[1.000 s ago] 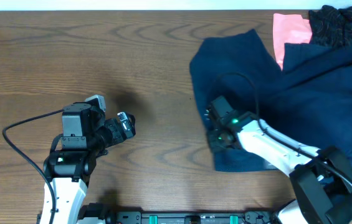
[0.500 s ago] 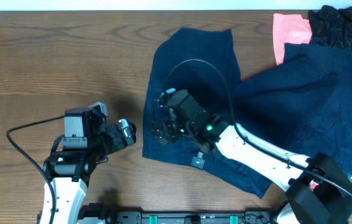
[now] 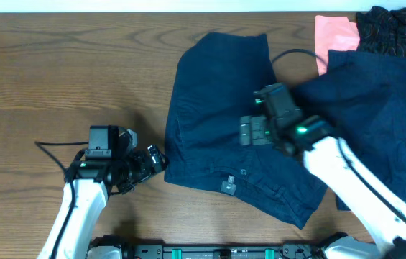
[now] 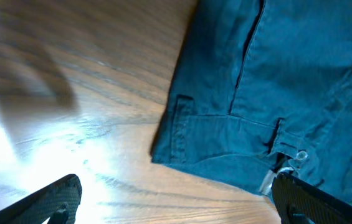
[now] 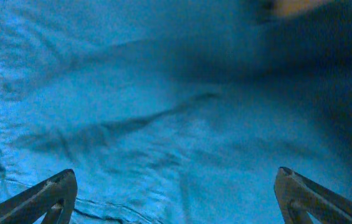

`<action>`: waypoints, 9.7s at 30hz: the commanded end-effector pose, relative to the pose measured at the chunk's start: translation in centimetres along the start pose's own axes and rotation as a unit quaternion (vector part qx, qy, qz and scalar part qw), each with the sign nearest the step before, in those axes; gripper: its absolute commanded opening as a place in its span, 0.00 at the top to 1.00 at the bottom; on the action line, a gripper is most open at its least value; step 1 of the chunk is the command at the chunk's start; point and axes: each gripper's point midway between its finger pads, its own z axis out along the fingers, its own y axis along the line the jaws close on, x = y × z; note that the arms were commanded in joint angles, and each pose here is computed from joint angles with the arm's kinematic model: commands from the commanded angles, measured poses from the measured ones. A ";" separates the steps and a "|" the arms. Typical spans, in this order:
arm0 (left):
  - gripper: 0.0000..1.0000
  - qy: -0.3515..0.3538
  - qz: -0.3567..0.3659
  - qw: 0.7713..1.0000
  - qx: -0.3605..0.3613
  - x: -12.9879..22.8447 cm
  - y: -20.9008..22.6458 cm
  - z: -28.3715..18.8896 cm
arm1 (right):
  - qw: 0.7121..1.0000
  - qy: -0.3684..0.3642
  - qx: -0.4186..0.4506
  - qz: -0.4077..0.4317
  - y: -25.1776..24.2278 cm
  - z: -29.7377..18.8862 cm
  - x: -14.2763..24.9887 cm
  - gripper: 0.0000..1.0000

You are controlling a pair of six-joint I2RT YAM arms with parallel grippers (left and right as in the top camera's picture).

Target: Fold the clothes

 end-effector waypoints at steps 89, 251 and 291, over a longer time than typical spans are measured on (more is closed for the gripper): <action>0.02 0.004 -0.349 0.912 -0.215 6.2 10.8 -2.7 | 0.924 0.196 0.044 0.325 -4.7 12.3 6.7 0.99; 0.94 -0.073 0.032 0.996 0.045 -13.2 0.2 6.1 | 0.985 0.147 -0.082 -0.036 -1.4 3.8 -5.7 0.47; 0.94 -0.103 0.092 0.989 0.049 -8.0 -8.8 -11.1 | 0.951 0.149 -0.169 -0.210 17.5 8.2 0.2 0.85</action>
